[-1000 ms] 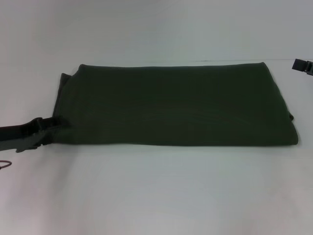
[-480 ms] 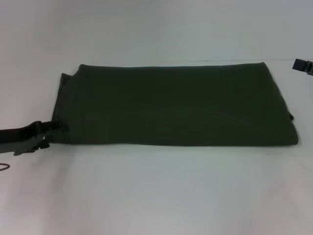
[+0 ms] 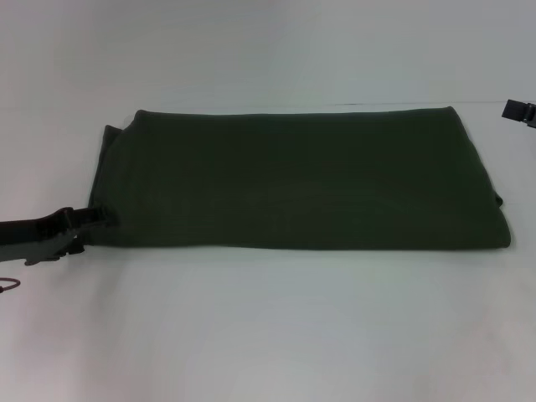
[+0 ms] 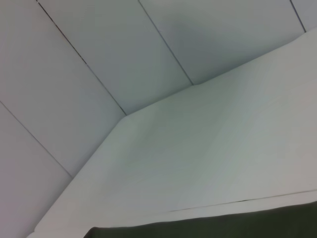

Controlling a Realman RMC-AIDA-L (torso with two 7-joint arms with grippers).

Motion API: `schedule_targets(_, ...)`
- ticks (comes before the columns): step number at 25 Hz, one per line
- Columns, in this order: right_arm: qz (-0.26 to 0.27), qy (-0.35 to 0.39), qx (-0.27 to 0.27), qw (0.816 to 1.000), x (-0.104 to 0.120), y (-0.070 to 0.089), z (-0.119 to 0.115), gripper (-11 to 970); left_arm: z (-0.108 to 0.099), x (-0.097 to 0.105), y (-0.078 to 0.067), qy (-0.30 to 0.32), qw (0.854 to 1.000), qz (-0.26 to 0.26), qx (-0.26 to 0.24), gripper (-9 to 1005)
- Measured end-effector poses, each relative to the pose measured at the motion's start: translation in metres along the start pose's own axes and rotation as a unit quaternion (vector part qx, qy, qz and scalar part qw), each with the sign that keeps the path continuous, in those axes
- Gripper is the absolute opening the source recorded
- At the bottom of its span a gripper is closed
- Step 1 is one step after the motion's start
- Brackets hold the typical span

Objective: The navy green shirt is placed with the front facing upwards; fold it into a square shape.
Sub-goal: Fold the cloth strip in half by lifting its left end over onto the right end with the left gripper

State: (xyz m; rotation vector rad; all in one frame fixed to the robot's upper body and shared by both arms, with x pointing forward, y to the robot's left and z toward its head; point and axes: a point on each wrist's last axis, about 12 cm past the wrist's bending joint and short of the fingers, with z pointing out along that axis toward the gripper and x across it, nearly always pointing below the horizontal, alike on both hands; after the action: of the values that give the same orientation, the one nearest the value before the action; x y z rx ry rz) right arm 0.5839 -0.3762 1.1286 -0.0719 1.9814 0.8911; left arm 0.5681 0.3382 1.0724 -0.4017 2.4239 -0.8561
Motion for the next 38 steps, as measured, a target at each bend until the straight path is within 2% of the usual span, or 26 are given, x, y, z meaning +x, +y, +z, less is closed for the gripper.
schedule_targets(10, 0.001, -0.003, 0.0, 1.0, -0.001, 0.0, 0.0, 904, 0.007, -0.003, -0.003, 0.0, 1.0, 0.004, -0.002, 884)
schedule_targets(26, 0.002, -0.004, 0.0, 1.0, 0.0, 0.0, -0.001, 903, 0.022, -0.016, -0.021, -0.009, 1.0, 0.027, 0.0, 883)
schedule_targets(38, 0.002, -0.004, 0.001, 1.0, -0.001, -0.001, -0.001, 902, 0.02, -0.011, -0.016, -0.006, 0.999, 0.036, -0.005, 855)
